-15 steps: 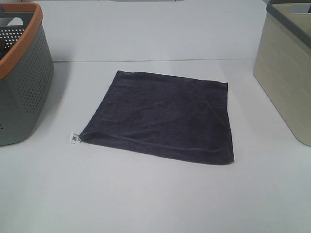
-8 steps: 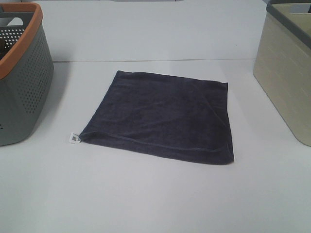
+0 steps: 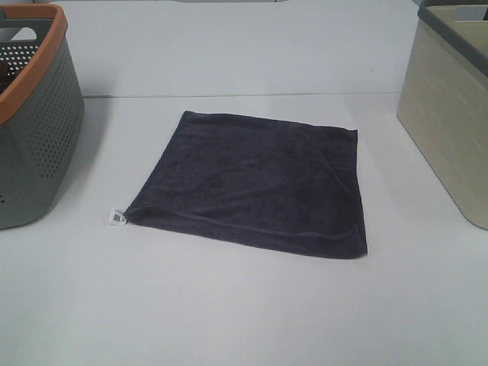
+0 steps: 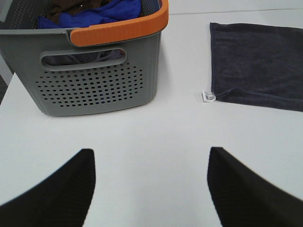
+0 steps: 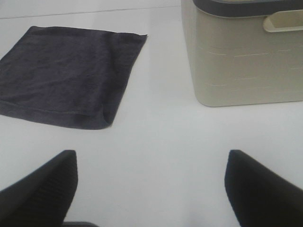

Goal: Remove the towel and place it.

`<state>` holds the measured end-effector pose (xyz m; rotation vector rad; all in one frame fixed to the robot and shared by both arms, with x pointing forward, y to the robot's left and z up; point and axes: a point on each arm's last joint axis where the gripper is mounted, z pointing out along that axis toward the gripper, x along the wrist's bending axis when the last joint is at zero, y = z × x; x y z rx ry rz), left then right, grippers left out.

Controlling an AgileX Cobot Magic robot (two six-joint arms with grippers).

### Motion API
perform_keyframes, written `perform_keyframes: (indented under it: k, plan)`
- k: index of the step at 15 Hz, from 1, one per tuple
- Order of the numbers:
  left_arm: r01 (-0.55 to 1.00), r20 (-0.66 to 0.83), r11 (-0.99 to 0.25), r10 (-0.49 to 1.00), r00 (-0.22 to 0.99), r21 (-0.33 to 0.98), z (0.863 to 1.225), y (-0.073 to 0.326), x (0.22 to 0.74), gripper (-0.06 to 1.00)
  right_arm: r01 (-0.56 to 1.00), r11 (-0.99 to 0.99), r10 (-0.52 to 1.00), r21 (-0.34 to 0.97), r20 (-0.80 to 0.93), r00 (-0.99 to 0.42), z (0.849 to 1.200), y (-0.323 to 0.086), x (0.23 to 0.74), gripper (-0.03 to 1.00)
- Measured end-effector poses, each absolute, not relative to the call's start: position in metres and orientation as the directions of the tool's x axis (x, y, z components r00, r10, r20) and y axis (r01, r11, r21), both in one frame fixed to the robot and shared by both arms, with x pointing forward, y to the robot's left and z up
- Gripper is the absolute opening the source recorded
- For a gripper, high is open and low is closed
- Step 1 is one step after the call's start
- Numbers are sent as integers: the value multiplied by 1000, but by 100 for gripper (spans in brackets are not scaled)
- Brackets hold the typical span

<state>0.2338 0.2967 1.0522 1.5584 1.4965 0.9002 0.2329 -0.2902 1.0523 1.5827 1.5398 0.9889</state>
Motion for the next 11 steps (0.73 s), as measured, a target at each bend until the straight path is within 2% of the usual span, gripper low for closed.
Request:
perform_keyframes:
  k: [11]
  plan:
    - [441,-26,-1,998,55,897,1053,297,234,64,459,-37,999,888,39,4,1052,-291,233,83]
